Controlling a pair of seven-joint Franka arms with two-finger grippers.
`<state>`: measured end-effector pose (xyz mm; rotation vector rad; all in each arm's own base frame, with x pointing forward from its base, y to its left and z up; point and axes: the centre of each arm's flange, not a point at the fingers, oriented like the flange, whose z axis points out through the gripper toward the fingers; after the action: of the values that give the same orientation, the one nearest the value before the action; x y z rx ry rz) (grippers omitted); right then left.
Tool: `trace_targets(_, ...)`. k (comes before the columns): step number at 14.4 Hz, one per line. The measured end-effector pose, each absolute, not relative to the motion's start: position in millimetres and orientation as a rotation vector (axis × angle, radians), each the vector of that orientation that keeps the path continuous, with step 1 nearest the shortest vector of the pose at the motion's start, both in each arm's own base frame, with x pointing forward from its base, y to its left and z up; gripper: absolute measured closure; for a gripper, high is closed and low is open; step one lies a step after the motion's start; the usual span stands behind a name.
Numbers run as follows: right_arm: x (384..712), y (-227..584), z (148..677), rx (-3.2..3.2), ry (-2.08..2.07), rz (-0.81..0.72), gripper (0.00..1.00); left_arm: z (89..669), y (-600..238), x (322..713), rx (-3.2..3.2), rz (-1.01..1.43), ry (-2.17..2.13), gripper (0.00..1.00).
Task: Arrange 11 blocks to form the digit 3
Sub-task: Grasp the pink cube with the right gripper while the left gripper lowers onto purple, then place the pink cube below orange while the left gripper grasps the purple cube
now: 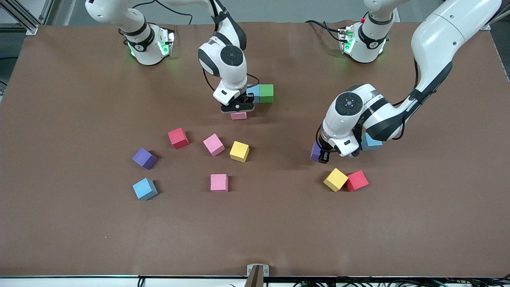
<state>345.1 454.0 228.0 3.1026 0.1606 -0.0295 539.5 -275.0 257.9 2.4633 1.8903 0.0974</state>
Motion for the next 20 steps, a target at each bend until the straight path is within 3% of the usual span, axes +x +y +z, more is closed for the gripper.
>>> trace_targets(14, 331.8, 461.2, 217.7, 3.085, 0.09, -0.04, 0.48, 257.6, -274.2, 540.0, 2.463, 0.098, 1.893, 0.41)
trace_targets(15, 331.9, 460.9, 217.1, 3.084, 0.089, -0.041, 0.43, 257.6, -274.2, 540.0, 2.463, 0.098, 1.893, 0.41)
trace_targets(19, 334.3, 459.3, 214.8, 3.08, 0.083, -0.04, 0.04, 257.6, -274.3, 539.9, 2.462, 0.095, 1.895, 0.41)
trace_targets(20, 336.2, 459.8, 216.6, 3.08, 0.08, -0.04, 0.0, 257.7, -274.3, 540.0, 2.461, 0.095, 1.895, 0.41)
